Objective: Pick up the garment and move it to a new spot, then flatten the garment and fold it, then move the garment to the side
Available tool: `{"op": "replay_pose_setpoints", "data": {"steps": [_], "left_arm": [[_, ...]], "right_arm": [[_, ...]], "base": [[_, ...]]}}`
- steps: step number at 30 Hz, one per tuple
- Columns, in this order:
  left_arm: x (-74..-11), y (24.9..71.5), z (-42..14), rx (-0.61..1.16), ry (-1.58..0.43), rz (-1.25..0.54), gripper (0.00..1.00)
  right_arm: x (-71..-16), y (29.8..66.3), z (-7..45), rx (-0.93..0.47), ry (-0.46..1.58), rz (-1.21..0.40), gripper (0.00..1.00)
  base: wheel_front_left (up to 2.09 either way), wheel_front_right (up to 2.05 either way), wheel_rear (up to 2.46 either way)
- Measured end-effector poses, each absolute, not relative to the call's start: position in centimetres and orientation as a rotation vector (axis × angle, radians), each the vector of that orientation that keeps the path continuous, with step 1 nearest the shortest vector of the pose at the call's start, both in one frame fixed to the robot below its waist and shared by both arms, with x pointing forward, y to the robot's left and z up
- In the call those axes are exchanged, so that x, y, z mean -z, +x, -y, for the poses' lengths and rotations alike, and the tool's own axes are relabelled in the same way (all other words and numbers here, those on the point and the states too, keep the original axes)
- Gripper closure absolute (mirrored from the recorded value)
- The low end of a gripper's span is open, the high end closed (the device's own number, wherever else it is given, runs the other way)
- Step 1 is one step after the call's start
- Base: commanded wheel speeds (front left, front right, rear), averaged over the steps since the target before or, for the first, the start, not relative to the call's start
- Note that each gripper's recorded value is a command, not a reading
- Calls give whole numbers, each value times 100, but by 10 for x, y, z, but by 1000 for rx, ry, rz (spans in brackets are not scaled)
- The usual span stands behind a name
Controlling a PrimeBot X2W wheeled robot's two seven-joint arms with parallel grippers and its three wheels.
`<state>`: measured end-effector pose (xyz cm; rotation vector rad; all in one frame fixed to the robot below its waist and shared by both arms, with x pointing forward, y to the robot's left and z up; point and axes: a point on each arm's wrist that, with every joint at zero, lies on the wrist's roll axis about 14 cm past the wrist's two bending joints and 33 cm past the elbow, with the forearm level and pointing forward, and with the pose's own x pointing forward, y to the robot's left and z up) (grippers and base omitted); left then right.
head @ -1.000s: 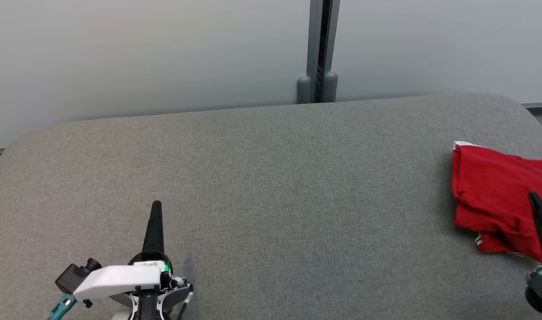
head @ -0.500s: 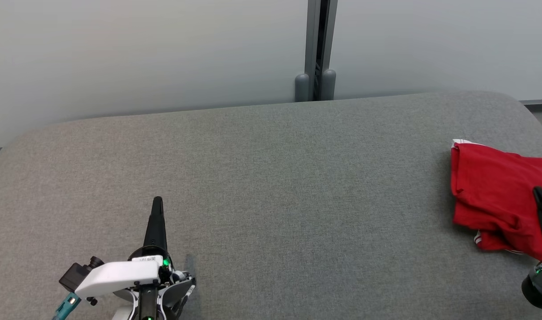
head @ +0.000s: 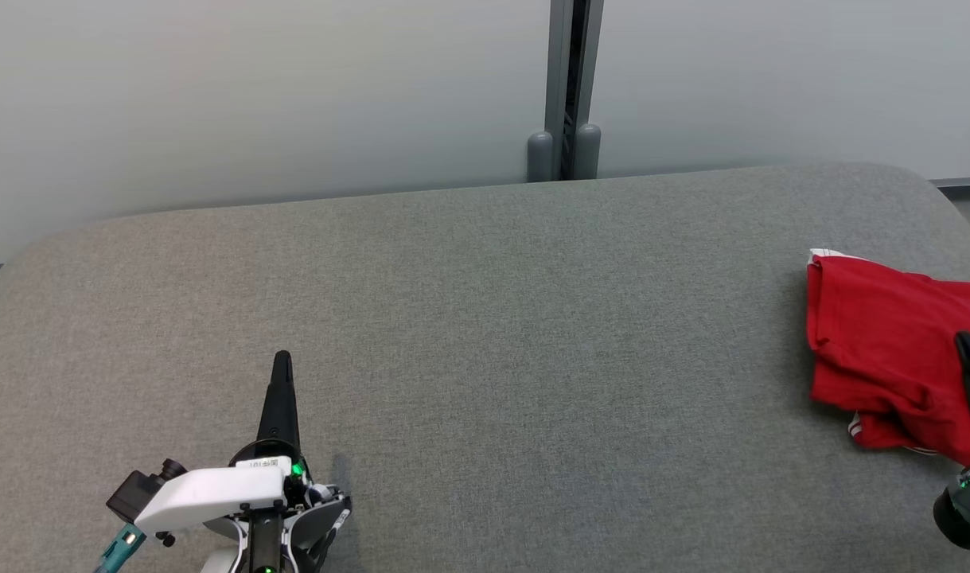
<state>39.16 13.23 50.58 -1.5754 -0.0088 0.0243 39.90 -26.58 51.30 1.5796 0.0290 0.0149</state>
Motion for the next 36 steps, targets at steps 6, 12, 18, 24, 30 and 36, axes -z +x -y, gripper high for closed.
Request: {"op": "replay_pose_setpoints", "data": {"steps": [6,12,18,24,30,36], "left_arm": [[-506,392,-132,-24,-1575,9,100],[-506,392,-132,-24,-1575,9,100],[-506,392,-132,-24,-1575,9,100],[-506,392,-132,-24,-1576,9,100],[-506,392,-132,-24,-1576,9,100],[-506,392,-132,-24,-1576,9,100]], "right_arm": [[-513,399,266,-15,1579,-29,100],[-513,399,266,-16,1581,-27,100],[-514,399,266,-17,1581,-27,100],[-514,399,266,-18,1581,-27,100],[-514,400,266,-17,1580,-27,100],[-514,400,266,-18,1579,-28,100]], "base": [[0,0,0],[0,0,0],[0,0,0],[0,0,0],[0,0,0],[0,0,0]]}}
